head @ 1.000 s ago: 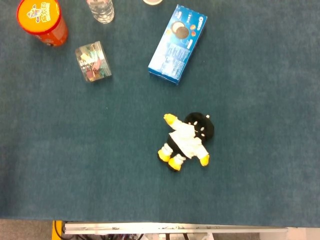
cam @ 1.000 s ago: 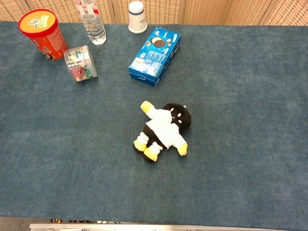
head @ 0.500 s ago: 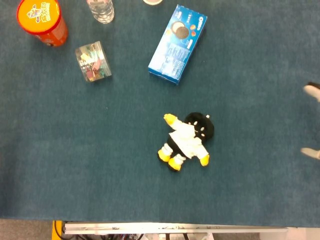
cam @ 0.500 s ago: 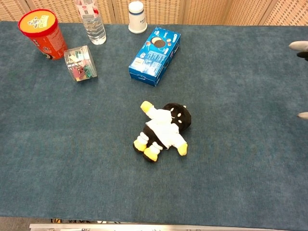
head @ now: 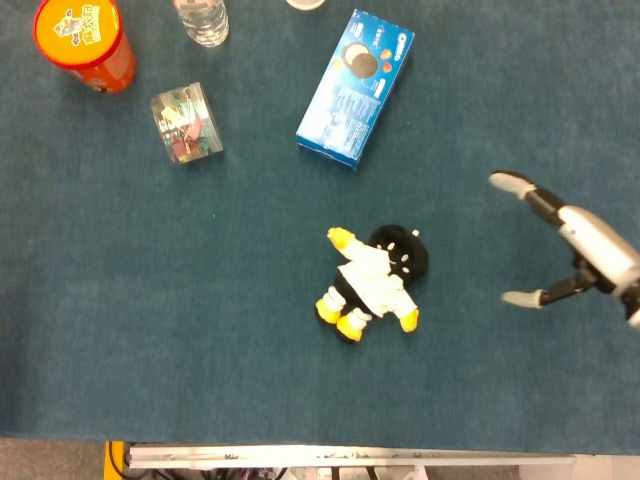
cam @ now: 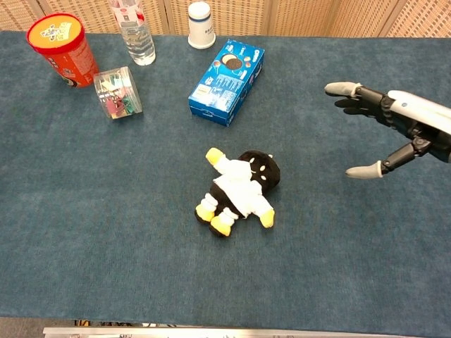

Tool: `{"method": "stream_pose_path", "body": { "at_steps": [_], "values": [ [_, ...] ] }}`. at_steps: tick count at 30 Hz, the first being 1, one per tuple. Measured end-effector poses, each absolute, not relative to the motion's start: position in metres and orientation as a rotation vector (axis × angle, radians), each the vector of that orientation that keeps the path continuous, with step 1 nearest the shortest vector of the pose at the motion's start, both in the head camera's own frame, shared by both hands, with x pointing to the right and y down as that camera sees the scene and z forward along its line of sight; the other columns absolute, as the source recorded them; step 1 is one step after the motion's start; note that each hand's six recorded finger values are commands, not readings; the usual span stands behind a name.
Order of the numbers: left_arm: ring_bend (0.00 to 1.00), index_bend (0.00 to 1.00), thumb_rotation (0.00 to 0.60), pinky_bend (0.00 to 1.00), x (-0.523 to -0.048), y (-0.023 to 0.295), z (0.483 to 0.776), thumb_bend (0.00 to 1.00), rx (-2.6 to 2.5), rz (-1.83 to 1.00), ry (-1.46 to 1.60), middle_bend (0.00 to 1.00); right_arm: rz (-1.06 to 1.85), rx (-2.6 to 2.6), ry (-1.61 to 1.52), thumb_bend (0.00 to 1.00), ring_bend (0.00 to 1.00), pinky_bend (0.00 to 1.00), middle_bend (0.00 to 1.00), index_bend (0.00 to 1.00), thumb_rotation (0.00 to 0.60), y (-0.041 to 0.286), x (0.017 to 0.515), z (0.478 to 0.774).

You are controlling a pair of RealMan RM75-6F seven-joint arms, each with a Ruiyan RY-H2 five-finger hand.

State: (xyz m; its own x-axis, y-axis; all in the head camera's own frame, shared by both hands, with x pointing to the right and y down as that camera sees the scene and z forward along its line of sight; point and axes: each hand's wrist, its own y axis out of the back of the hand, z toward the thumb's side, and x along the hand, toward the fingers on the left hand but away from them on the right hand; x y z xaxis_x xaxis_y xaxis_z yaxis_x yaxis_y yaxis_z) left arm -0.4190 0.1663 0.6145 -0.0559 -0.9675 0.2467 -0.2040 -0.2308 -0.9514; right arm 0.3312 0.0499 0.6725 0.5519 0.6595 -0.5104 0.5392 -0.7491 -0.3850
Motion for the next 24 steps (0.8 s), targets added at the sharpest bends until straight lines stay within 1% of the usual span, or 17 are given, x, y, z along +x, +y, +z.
{"method": "stream_pose_path", "body": {
  "at_steps": [4, 6, 10, 12, 13, 15, 24],
  "values": [
    [0.13, 0.13, 0.600, 0.09, -0.421, 0.167, 0.616, 0.33, -1.499, -1.360, 1.295, 0.13, 0.976, -2.706, -1.014, 0.00, 0.00, 0.00, 0.00, 0.00, 0.600, 0.050, 0.314, 0.689],
    [0.13, 0.13, 0.600, 0.09, -0.422, 0.168, 0.617, 0.33, -1.501, -1.363, 1.295, 0.13, 0.974, -2.738, -1.015, 0.00, 0.00, 0.00, 0.00, 0.00, 0.588, 0.050, 0.307, 0.696],
    [0.13, 0.13, 0.600, 0.09, -0.422, 0.168, 0.618, 0.33, -1.503, -1.367, 1.295, 0.13, 0.965, -2.808, -1.029, 0.00, 0.00, 0.00, 0.00, 0.00, 0.437, 0.051, 0.295, 0.705],
    [0.13, 0.13, 0.600, 0.09, -0.423, 0.168, 0.618, 0.33, -1.502, -1.370, 1.294, 0.13, 0.963, -2.845, -1.039, 0.00, 0.00, 0.00, 0.00, 0.00, 0.382, 0.050, 0.291, 0.709],
    [0.13, 0.13, 0.600, 0.09, -0.423, 0.168, 0.618, 0.33, -1.502, -1.371, 1.295, 0.13, 0.961, -2.870, -1.046, 0.00, 0.00, 0.00, 0.00, 0.00, 0.369, 0.050, 0.288, 0.711],
    [0.13, 0.13, 0.600, 0.09, -0.424, 0.168, 0.618, 0.33, -1.501, -1.374, 1.296, 0.13, 0.961, -2.908, -1.054, 0.00, 0.00, 0.00, 0.00, 0.00, 0.361, 0.049, 0.283, 0.716],
    [0.13, 0.13, 0.600, 0.09, -0.428, 0.169, 0.619, 0.33, -1.500, -1.379, 1.301, 0.13, 0.976, -2.962, -1.039, 0.00, 0.00, 0.00, 0.00, 0.00, 0.361, 0.047, 0.264, 0.741]
  ]
}}
